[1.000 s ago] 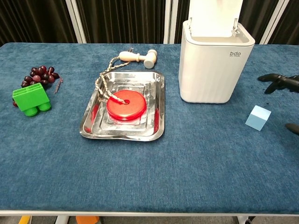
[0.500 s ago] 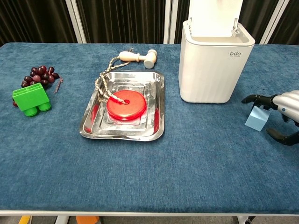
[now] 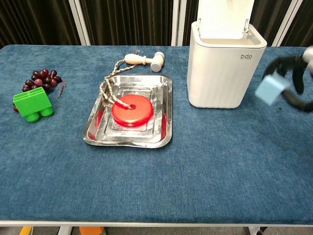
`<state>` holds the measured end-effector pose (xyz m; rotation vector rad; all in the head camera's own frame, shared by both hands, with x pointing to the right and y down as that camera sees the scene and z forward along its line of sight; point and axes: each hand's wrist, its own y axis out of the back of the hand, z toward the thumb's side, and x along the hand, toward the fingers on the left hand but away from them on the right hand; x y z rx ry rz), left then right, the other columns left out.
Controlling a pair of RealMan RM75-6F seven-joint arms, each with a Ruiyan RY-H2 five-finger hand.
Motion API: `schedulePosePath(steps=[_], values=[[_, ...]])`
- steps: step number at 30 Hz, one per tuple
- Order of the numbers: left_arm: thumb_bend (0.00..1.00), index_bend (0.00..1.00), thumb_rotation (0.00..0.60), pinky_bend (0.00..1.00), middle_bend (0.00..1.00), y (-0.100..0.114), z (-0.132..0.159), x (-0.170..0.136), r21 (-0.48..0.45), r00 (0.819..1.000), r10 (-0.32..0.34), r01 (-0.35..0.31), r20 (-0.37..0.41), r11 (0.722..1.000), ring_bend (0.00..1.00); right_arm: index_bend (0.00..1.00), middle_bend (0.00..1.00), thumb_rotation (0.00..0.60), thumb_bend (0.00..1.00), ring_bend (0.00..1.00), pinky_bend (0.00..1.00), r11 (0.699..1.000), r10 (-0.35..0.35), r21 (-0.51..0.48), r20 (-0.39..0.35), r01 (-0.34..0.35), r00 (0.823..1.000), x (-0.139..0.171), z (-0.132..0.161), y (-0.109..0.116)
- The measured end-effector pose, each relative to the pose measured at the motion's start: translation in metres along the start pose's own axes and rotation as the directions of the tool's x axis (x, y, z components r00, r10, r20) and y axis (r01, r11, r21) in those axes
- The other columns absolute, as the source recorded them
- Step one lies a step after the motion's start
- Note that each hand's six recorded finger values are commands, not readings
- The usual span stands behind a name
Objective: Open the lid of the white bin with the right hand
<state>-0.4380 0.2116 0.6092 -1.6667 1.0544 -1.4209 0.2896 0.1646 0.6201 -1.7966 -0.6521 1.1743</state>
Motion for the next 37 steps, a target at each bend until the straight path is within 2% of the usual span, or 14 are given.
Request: schedulePosePath(steps=[3, 7, 10, 12, 14, 15, 16, 18, 20, 22, 27, 29, 32, 37], values=[[0.04, 0.16, 0.6, 0.11, 0.14, -0.001, -0.001, 0.0, -0.002, 1.0, -0.002, 0.002, -0.001, 1.0, 0.07, 0.56, 0.56, 0.6, 0.49, 0.58, 0.82, 0.993, -0.115, -0.007, -0.034, 0.115, 0.993, -0.003, 0.008, 0.034], [0.04, 0.16, 0.6, 0.11, 0.14, 0.001, -0.001, 0.0, -0.003, 1.0, 0.005, -0.005, 0.001, 1.0, 0.07, 0.56, 0.56, 0.6, 0.48, 0.58, 0.82, 0.971, -0.236, 0.019, -0.052, 0.238, 0.97, -0.02, 0.01, 0.07], [0.04, 0.17, 0.6, 0.11, 0.14, 0.004, 0.0, 0.001, -0.002, 1.0, 0.016, -0.016, 0.002, 1.0, 0.07, 0.56, 0.56, 0.6, 0.47, 0.58, 0.81, 0.952, -0.297, 0.06, -0.057, 0.3, 0.953, -0.043, 0.011, 0.086], [0.04, 0.17, 0.6, 0.11, 0.14, 0.005, -0.001, 0.001, -0.002, 1.0, 0.02, -0.02, 0.001, 1.0, 0.07, 0.5, 0.53, 0.6, 0.41, 0.54, 0.76, 0.947, -0.305, 0.093, -0.053, 0.308, 0.951, -0.057, 0.01, 0.088], [0.04, 0.16, 0.6, 0.11, 0.14, 0.005, -0.002, 0.001, -0.002, 1.0, 0.021, -0.021, -0.002, 1.0, 0.07, 0.29, 0.35, 0.6, 0.25, 0.31, 0.53, 0.949, -0.282, 0.137, -0.042, 0.285, 0.958, -0.069, 0.007, 0.084], [0.04, 0.16, 0.6, 0.11, 0.14, 0.005, -0.002, 0.001, -0.003, 1.0, 0.02, -0.02, -0.002, 1.0, 0.07, 0.17, 0.22, 0.6, 0.16, 0.17, 0.36, 0.951, -0.265, 0.155, -0.035, 0.267, 0.964, -0.073, 0.007, 0.08], [0.04, 0.16, 0.6, 0.11, 0.14, 0.005, -0.003, 0.001, -0.003, 1.0, 0.018, -0.018, -0.004, 1.0, 0.07, 0.05, 0.08, 0.6, 0.07, 0.04, 0.15, 0.955, -0.239, 0.175, -0.023, 0.24, 0.971, -0.078, 0.005, 0.077], [0.04, 0.16, 0.6, 0.11, 0.14, 0.005, -0.003, 0.0, -0.004, 1.0, 0.017, -0.017, -0.005, 1.0, 0.07, 0.0, 0.0, 0.6, 0.01, 0.0, 0.0, 0.963, -0.201, 0.185, -0.005, 0.198, 0.98, -0.084, 0.006, 0.072], [0.04, 0.16, 0.6, 0.11, 0.14, 0.005, -0.004, 0.0, -0.006, 1.0, 0.019, -0.019, -0.005, 1.0, 0.07, 0.0, 0.0, 0.6, 0.0, 0.0, 0.0, 0.974, -0.163, 0.162, 0.01, 0.159, 0.987, -0.089, 0.008, 0.068], [0.04, 0.16, 0.6, 0.11, 0.14, 0.006, -0.004, 0.0, -0.008, 1.0, 0.021, -0.021, -0.006, 1.0, 0.07, 0.0, 0.0, 0.6, 0.0, 0.0, 0.0, 0.978, -0.161, 0.134, 0.018, 0.157, 0.987, -0.09, 0.009, 0.068], [0.04, 0.16, 0.6, 0.11, 0.14, 0.007, -0.003, 0.0, -0.009, 1.0, 0.025, -0.025, -0.002, 1.0, 0.07, 0.0, 0.0, 0.6, 0.0, 0.0, 0.0, 0.962, -0.256, 0.09, -0.017, 0.257, 0.966, -0.071, 0.013, 0.087], [0.04, 0.16, 0.6, 0.11, 0.14, 0.007, -0.003, -0.001, -0.009, 1.0, 0.024, -0.024, -0.001, 1.0, 0.07, 0.0, 0.0, 0.6, 0.01, 0.0, 0.0, 0.953, -0.292, 0.077, -0.011, 0.292, 0.956, -0.05, 0.006, 0.091], [0.04, 0.16, 0.6, 0.11, 0.14, 0.008, 0.0, 0.0, -0.007, 1.0, 0.02, -0.02, 0.003, 1.0, 0.07, 0.0, 0.0, 0.6, 0.04, 0.0, 0.0, 0.955, -0.294, 0.058, 0.044, 0.292, 0.955, -0.009, -0.015, 0.082], [0.04, 0.16, 0.6, 0.11, 0.14, 0.008, 0.002, 0.001, -0.003, 1.0, 0.015, -0.015, 0.009, 1.0, 0.07, 0.0, 0.0, 0.6, 0.05, 0.0, 0.0, 0.983, -0.182, 0.008, 0.193, 0.184, 0.964, 0.062, -0.058, 0.042]])
